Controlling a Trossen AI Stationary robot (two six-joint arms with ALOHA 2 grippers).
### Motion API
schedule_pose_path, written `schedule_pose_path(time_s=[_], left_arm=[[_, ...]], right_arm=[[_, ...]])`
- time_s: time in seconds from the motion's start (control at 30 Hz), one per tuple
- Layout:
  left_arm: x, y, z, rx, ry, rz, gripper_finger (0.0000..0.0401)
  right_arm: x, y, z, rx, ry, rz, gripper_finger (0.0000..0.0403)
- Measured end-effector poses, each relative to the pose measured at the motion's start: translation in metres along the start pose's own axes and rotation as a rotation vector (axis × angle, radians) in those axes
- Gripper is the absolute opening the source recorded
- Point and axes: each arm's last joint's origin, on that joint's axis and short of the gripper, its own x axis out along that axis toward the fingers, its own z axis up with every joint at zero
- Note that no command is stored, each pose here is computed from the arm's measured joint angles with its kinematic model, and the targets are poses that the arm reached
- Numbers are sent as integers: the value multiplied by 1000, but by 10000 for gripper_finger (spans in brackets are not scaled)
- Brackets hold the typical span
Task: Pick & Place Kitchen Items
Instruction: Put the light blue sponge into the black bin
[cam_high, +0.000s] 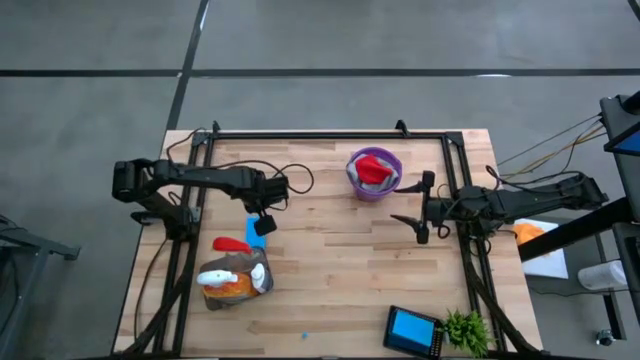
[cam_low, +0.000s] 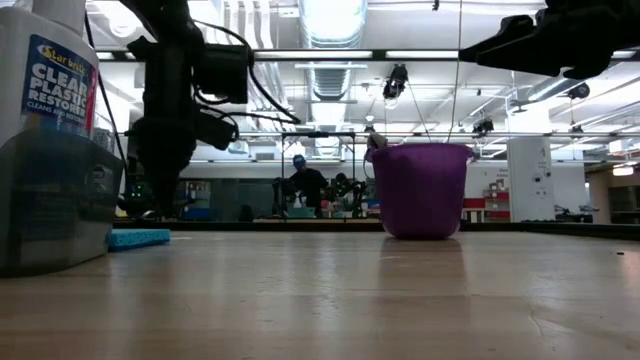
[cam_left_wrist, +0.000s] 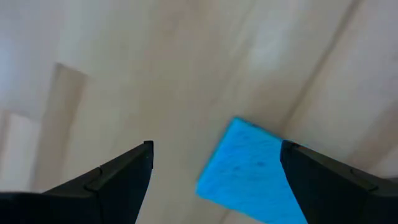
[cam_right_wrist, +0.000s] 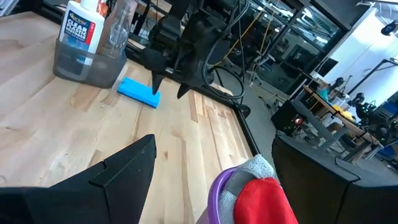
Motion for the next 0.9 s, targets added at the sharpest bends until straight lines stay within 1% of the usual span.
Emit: schedule_pose_path(time_s=[0.13, 0.3, 0.5, 0.6, 0.7, 0.83, 0.9], left_arm=[[0, 2, -1, 19, 5, 49, 350], [1, 2, -4, 27, 22, 52, 350], [9, 1, -8, -47, 41, 0, 350], [13, 2, -11, -64, 46, 2, 348], [18, 2, -16, -69, 70, 8, 335], [27, 4, -23, -69, 96, 17, 304], [30, 4, -25, -82, 84, 32, 289]], right_arm=[[1, 0, -1, -2, 7, -1, 313], [1, 1, -1, -3, 10, -1, 313], [1, 0, -1, -3, 18, -17, 313], [1, 0, -1, -3, 18, -18, 313], [1, 0, -1, -3, 19, -21, 313], [1, 0, -1, -2, 18, -21, 313], [1, 0, -1, -3, 18, -21, 313]])
